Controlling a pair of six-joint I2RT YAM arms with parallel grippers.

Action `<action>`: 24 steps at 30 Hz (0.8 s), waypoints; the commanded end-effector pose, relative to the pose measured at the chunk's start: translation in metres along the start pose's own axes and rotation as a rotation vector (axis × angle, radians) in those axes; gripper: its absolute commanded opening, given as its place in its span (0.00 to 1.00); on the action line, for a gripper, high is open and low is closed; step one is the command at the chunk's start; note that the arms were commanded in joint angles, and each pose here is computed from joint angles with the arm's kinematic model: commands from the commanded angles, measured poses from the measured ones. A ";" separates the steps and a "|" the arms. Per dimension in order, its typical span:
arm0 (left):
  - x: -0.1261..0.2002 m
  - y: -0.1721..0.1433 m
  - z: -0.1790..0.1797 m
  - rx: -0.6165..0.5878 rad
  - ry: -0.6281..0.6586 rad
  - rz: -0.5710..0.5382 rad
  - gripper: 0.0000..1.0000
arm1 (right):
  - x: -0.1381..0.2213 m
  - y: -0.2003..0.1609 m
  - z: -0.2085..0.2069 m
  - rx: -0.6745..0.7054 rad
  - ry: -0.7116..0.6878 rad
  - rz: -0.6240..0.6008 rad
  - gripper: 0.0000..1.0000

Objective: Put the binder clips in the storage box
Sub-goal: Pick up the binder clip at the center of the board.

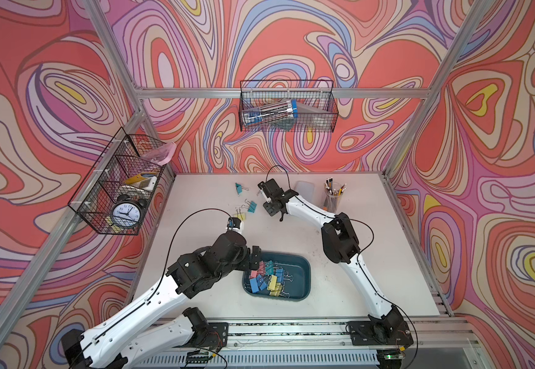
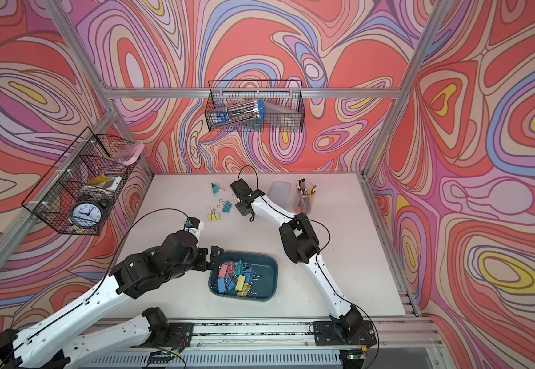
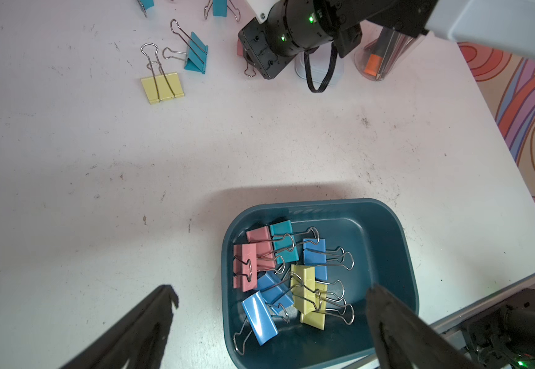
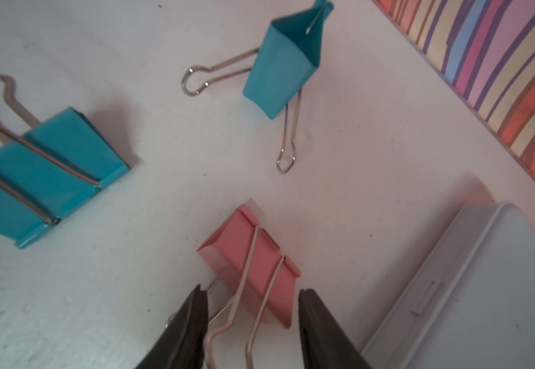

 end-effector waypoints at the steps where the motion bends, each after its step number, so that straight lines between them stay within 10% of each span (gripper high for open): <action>1: -0.003 0.001 0.001 -0.005 0.013 -0.002 0.99 | -0.004 0.007 0.006 0.053 -0.007 -0.037 0.43; 14: -0.003 0.002 0.001 0.019 0.001 -0.012 0.99 | 0.024 0.015 0.017 0.061 0.030 -0.074 0.00; 24: 0.010 0.000 0.008 0.047 0.014 -0.103 0.99 | 0.143 0.040 0.008 -0.309 0.319 -0.231 0.00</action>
Point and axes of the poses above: each gripper's point midway between its finger pads, its own x axis back along the fingers, its own z axis along the line the jaws close on, y = z × x, the point moved 9 cm from there along x, back along the fingers, and after that the axes turned 15 degrees about -x, right-handed, at the moved point
